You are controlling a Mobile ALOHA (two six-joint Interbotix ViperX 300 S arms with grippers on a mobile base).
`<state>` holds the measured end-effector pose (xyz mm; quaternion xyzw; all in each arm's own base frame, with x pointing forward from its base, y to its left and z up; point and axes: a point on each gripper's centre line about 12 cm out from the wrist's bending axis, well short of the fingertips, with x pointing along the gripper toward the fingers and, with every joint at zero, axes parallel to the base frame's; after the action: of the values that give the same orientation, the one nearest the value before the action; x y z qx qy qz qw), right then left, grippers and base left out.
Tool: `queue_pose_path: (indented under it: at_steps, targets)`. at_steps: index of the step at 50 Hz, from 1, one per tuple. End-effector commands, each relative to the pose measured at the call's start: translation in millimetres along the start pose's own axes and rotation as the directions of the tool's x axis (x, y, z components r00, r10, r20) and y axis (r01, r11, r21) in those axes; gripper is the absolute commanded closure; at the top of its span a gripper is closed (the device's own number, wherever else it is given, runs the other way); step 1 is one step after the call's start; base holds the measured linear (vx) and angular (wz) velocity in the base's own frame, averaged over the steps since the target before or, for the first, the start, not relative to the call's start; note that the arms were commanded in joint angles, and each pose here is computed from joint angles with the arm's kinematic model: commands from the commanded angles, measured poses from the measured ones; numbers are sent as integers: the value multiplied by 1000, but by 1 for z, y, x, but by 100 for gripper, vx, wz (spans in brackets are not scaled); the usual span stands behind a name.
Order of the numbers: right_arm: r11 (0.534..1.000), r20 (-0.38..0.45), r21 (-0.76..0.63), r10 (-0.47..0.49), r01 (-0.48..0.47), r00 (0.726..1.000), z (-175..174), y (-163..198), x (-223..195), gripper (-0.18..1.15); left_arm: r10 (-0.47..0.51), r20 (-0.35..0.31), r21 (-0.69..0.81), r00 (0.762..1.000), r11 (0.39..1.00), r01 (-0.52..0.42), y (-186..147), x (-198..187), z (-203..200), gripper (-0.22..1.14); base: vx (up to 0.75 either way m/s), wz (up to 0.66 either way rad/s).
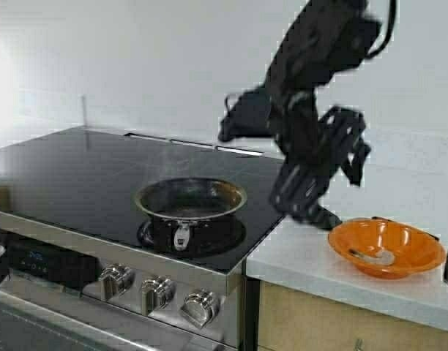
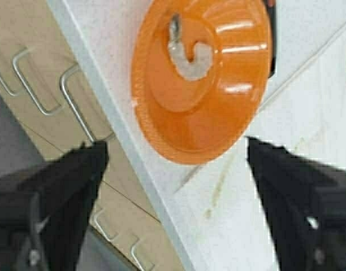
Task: Add oil to the pan and cook the shrimp and serve it
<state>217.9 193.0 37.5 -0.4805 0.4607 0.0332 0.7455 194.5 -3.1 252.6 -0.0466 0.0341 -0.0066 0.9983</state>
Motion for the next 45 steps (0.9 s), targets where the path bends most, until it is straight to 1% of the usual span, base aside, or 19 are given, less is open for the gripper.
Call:
queue_pose_path:
  at_steps: [1,5,12,19,29,35,40,45]
  targets:
    - [998,8,-25,-49,50,999,1,10,8,-6,1,19,1,1000,1000,-1,0,2,7,88,0,0]
    - [998,28,-9,-68,68,997,8,17,11,-6,1,19,1,1000,1000,-1,0,2,7,88,0,0]
    - [997,23,12,-80,79,997,9,26,21,-6,1,19,1,1000,1000,-1,0,2,7,88,0,0]
    - [994,13,-31,-108,108,994,5,37,37,-6,1,19,1,1000,1000,-1,0,2,7,88,0,0]
    - [983,-13,-66,-175,173,985,-6,51,61,-5,1,17,1,1000,1000,-1,0,1,6,89,0,0]
    - [975,-12,-32,-222,222,975,-14,53,77,-5,1,17,0,1000,1000,-1,0,1,6,88,0,0]
    - [967,-29,-29,-252,251,967,-20,53,88,-5,1,17,0,1000,1000,-1,0,1,6,88,0,0]
    - [960,-28,-29,-280,279,960,-22,49,96,-5,0,15,0,1000,1000,0,0,1,6,88,0,0]
